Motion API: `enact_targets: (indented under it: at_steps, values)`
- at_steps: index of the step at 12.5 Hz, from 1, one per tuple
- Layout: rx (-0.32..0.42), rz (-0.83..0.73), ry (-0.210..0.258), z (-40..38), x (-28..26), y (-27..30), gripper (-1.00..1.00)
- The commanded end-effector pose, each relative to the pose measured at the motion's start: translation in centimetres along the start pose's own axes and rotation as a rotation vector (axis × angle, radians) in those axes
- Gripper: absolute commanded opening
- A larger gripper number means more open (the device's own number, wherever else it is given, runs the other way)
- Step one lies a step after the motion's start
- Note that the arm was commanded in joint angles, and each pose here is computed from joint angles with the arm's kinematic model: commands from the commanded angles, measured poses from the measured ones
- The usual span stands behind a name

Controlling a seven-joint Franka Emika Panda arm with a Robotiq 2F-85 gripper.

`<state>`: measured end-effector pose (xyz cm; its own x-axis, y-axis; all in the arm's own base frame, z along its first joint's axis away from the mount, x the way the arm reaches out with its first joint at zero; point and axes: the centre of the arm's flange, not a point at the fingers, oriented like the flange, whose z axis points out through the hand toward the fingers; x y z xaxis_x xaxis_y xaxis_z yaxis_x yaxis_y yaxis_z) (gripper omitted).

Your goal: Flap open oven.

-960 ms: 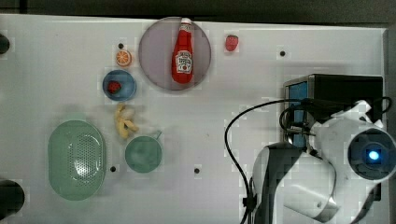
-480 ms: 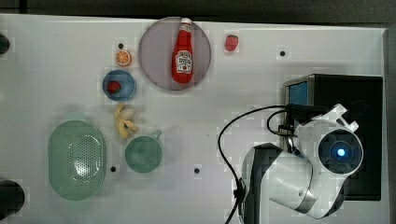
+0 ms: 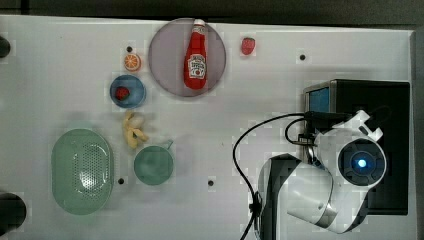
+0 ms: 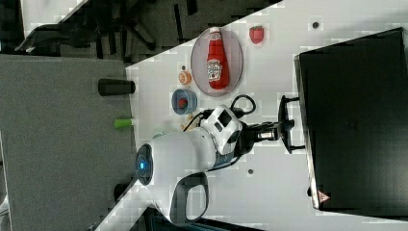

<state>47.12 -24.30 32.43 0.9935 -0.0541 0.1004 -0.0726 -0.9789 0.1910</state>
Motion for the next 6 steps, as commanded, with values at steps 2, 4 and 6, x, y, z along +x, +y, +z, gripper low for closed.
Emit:
enact_targets:
  at_steps: [2,4,6]
  values:
    - [-0.051,-0.043,-0.042,1.3,0.2,-4.4,-0.65]
    - [-0.084,-0.051,-0.058,1.6,0.4,-6.9,-0.65]
    - [-0.116,-0.060,-0.075,2.1,0.4,-9.4,-0.65]
